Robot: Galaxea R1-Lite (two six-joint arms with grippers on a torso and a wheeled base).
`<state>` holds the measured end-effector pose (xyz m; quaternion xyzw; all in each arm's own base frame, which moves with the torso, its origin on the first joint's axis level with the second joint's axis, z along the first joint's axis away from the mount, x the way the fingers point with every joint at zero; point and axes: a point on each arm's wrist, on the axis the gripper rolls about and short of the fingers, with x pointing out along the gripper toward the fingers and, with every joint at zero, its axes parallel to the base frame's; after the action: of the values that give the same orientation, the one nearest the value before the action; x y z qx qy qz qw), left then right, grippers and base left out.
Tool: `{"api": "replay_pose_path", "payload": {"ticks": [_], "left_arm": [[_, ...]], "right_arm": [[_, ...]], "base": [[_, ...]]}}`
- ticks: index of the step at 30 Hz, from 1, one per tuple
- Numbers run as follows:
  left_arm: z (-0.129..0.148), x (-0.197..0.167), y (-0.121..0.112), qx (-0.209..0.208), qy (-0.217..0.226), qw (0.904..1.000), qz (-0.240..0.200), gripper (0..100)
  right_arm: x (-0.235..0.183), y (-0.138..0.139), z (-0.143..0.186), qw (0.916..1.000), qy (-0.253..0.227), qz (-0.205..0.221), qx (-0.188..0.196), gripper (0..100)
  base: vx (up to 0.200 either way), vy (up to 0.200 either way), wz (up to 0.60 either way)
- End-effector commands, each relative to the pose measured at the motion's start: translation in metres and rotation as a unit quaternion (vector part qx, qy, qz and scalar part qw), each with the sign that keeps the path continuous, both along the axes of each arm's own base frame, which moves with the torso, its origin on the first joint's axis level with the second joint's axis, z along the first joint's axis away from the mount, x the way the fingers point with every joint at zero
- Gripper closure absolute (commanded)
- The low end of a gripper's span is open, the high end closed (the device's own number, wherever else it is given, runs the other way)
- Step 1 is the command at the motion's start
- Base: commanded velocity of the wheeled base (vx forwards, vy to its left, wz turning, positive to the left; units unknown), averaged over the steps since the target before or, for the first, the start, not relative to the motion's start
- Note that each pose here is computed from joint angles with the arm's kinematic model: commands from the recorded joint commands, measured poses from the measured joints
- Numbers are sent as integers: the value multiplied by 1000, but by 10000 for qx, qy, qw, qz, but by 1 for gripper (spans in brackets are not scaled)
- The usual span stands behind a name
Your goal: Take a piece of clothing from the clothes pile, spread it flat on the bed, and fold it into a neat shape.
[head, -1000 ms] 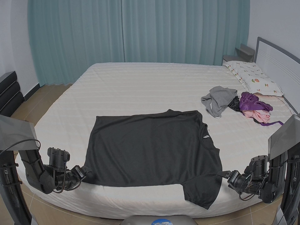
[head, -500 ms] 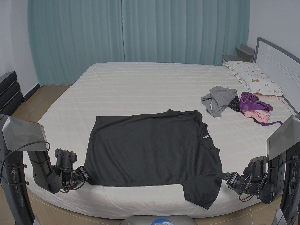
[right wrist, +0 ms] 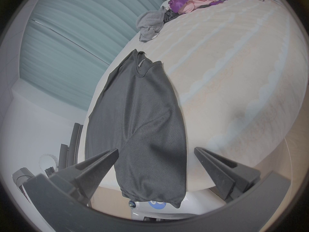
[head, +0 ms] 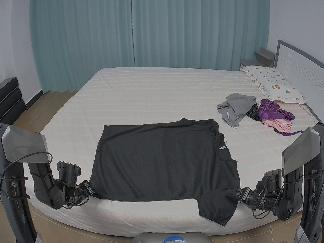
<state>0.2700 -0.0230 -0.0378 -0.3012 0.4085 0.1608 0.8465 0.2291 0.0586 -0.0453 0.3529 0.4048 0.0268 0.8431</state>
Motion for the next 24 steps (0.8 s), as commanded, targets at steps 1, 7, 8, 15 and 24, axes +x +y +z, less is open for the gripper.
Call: {"api": "replay_pose_path", "payload": {"ticks": [1, 7, 8, 15, 24], "left_arm": [[0, 0, 0, -2, 0, 10000, 4, 100], [0, 0, 0, -10, 7, 10000, 16, 100], [0, 0, 0, -10, 7, 10000, 16, 100], [0, 0, 2, 3, 0, 10000, 28, 100], [0, 0, 2, 17, 0, 10000, 10, 100]], "right_arm": [[2, 1, -3, 10000, -35, 25, 2, 0], [4, 3, -6, 9999, -49, 128, -70, 100], [3, 2, -6, 9998, -42, 143, -89, 100], [-9, -4, -4, 9993, 123, 204, -282, 100], [-20, -17, 1, 9986, 215, 171, -462, 100]], "base": [[0, 0, 0], [0, 0, 0], [0, 0, 0], [0, 0, 0], [0, 0, 0]]}}
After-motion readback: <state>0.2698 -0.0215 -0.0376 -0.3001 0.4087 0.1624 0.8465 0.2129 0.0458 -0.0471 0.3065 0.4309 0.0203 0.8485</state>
